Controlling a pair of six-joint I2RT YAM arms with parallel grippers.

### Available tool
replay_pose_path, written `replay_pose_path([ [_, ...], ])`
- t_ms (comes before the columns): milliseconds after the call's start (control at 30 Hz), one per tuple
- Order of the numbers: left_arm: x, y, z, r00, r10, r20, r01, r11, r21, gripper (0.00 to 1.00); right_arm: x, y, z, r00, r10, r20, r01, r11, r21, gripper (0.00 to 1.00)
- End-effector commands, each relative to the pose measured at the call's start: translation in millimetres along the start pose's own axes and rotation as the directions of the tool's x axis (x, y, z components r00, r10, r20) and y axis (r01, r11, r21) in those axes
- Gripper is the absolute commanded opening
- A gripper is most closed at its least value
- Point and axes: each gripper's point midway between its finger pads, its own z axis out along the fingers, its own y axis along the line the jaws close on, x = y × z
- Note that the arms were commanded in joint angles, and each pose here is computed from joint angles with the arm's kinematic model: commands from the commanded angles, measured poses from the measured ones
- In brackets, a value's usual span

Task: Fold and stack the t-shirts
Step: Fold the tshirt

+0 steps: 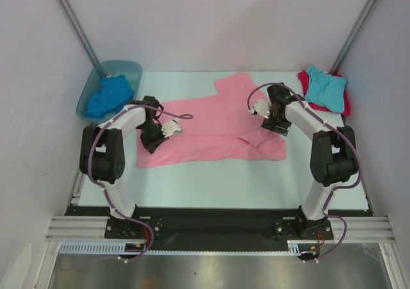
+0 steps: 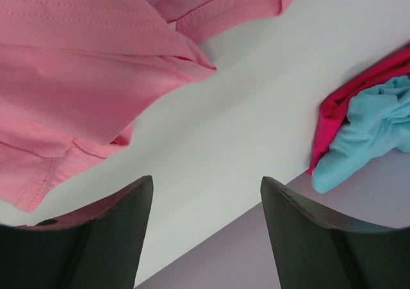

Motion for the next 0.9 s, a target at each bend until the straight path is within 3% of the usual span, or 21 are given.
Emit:
replay_pose_path([
  [0, 2, 2, 6, 0.999, -0.028, -0.019, 0.029, 0.999, 0.018, 0.00, -2, -17, -17, 0.999, 0.010, 0.037, -0.012, 0.998, 0.063, 0.74],
  [267, 14, 1, 29, 0.996, -0.042, -0.084, 0.047, 0.997, 0.056, 0.00, 3, -29, -19, 0.999, 0.017, 0.043, -0.020, 0.996, 0.083, 0.73],
  [633, 59, 3, 50, 0.976, -0.042, -0.214, 0.052, 0.998, 0.041, 0.00, 9, -30, -27, 0.998, 0.024, 0.056, -0.027, 0.998, 0.057, 0.73],
  [867, 92, 9, 52, 0.953, -0.043, -0.301, 0.047, 0.999, 0.004, 0.00, 4, 7, -43, 0.993, 0.048, 0.106, -0.035, 0.993, -0.117, 0.69],
])
